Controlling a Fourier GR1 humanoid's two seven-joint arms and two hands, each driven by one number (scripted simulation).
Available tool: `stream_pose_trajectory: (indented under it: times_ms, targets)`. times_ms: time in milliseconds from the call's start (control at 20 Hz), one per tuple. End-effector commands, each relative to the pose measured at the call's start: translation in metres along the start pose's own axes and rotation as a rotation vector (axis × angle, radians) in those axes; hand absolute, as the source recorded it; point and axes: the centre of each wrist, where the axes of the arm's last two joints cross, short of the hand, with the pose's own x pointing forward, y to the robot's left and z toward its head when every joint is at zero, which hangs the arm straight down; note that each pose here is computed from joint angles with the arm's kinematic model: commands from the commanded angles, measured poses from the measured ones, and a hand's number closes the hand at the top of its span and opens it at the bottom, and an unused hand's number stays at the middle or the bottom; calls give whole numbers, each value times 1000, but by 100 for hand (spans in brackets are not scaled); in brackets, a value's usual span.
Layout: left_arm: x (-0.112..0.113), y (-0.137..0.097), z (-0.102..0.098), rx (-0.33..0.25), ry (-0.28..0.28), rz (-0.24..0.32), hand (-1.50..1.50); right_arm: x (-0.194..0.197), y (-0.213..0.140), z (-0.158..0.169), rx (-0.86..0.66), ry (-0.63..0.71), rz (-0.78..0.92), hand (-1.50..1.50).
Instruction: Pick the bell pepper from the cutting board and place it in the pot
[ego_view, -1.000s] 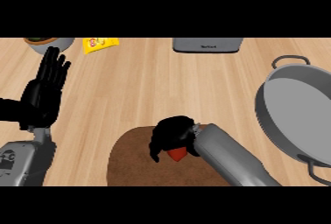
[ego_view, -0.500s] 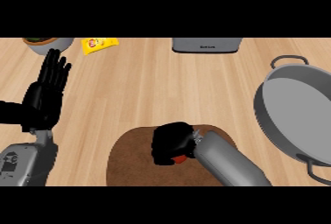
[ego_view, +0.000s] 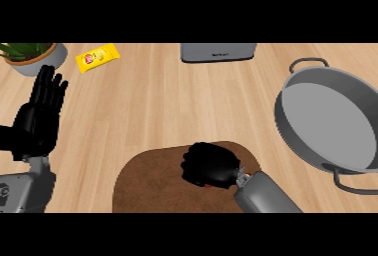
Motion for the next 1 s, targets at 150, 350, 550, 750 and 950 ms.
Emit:
stream_pose_trajectory:
  times_ms: [150,350,550,750,950]
  targets:
    - [-2,13,4,53,21,-4,0,52,12,35,-271,398,-144,150]
    - [-1,17,6,51,14,-5,0,74,-11,73,-449,603,-63,150]
    - [0,13,10,10,8,0,0,100,-57,110,-668,745,-4,150]
    - [11,3,1,-28,-7,25,0,126,-93,159,-803,877,56,150]
    - [5,-5,0,-40,-11,26,0,147,-120,200,-855,942,66,150]
